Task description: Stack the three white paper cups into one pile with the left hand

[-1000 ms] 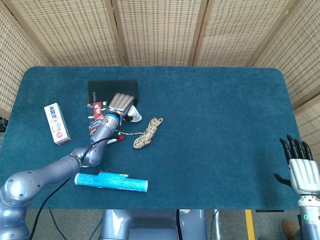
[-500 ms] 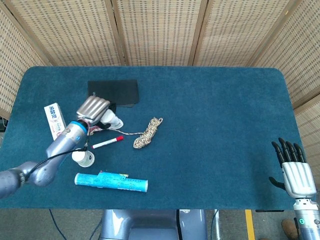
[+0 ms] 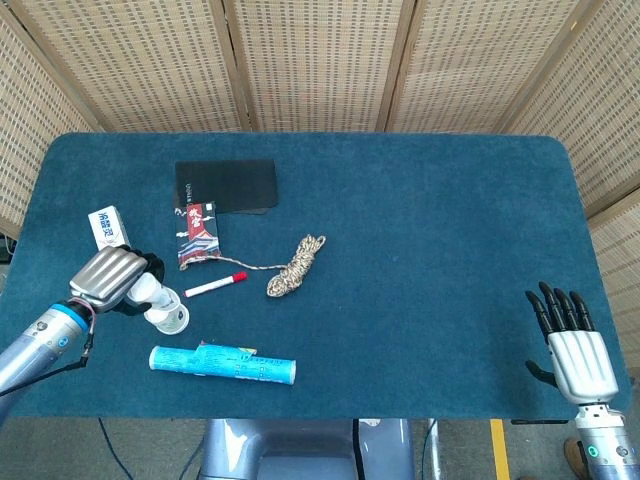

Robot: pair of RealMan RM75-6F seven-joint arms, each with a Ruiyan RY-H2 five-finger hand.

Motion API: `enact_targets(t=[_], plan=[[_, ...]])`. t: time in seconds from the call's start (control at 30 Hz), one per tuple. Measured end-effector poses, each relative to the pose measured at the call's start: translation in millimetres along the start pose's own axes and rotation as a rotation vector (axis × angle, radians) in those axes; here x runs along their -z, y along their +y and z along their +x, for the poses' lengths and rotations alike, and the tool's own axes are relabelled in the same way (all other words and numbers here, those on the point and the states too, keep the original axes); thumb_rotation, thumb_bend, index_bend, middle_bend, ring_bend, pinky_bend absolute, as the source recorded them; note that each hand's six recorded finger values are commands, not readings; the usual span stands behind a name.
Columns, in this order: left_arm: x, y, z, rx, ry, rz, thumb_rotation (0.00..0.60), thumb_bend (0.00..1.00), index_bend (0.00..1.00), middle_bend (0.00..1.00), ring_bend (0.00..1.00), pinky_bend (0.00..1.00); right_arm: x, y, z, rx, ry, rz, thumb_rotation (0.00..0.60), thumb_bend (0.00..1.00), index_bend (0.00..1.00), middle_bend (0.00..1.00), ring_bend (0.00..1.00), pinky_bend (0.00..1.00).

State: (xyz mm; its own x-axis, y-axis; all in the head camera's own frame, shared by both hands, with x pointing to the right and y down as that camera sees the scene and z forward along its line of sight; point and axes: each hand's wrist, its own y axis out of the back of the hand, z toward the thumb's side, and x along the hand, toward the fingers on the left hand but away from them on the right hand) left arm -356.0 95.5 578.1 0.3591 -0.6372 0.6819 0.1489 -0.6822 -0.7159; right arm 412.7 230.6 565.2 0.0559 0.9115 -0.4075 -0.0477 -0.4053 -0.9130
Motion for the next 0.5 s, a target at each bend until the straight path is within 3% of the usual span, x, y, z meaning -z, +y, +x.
enact_targets(t=[0.27, 0.5], plan=[[16, -23, -7, 0.006, -0.010, -0.017, 0.600, 0.26, 0.53, 0.43, 0.41, 0.32, 0, 0, 1, 0.002, -0.001, 0.000, 0.600, 0.00, 0.00, 0.00, 0.00, 0.00], [14, -28, -3, 0.011, -0.023, -0.017, 0.600, 0.25, 0.53, 0.42, 0.38, 0.30, 1, 0, 0, 0.001, -0.004, 0.000, 0.600, 0.00, 0.00, 0.00, 0.00, 0.00]])
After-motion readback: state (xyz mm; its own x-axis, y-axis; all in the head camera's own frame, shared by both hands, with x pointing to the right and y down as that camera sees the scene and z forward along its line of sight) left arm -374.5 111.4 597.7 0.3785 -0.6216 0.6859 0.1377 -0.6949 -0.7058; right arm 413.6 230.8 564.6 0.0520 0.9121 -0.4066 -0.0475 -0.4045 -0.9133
